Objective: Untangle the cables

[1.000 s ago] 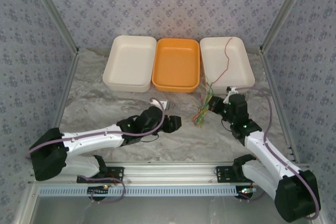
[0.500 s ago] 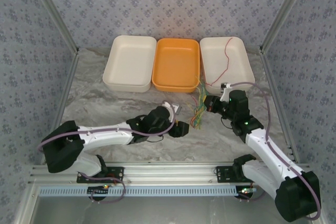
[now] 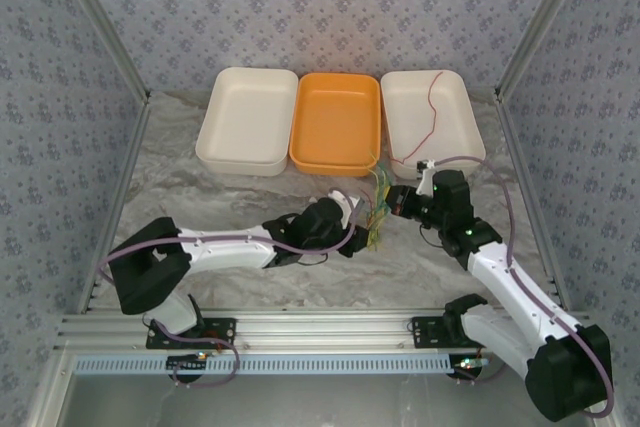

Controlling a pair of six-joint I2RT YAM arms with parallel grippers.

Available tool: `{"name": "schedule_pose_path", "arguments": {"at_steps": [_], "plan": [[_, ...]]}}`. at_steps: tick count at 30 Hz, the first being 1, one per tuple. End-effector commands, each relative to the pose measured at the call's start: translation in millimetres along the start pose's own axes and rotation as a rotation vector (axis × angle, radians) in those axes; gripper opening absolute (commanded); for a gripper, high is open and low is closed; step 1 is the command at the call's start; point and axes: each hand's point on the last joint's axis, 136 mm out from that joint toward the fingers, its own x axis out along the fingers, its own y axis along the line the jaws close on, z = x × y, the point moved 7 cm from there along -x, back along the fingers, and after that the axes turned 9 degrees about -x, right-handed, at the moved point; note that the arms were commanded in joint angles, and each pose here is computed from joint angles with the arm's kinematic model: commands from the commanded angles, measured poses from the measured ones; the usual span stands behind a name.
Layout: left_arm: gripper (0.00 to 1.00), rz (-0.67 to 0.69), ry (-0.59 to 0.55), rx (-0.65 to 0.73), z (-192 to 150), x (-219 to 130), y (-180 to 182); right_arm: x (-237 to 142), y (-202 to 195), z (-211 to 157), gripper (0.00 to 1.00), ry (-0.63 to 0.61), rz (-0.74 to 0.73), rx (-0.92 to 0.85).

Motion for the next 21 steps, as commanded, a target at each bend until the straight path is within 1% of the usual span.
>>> {"name": "schedule_pose_path", "arguments": {"at_steps": [1,5,8,13,16,19,21], "plan": [[0.00,0.006,-0.087,0.006,12,-8,-5,-6,3,9,0.00,-0.011,-0.042,0.008],[0.00,-0.030,-0.094,0.025,5,-25,-7,-14,-16,14,0.00,-0.020,-0.186,0.065],[0.00,-0.054,-0.091,0.035,-3,-39,-4,-17,-26,24,0.00,-0.035,-0.214,0.126],[0.00,-0.071,-0.096,0.049,-10,-58,2,-15,-22,39,0.00,-0.042,-0.215,0.153],[0.00,-0.053,-0.134,0.038,-6,-69,5,-15,-25,44,0.00,-0.050,-0.261,0.167],[0.00,-0.068,-0.186,0.012,-1,-84,10,-21,-35,47,0.00,-0.077,-0.318,0.199],[0.00,-0.070,-0.201,0.005,2,-93,11,-25,-43,48,0.00,-0.091,-0.350,0.229]]}}
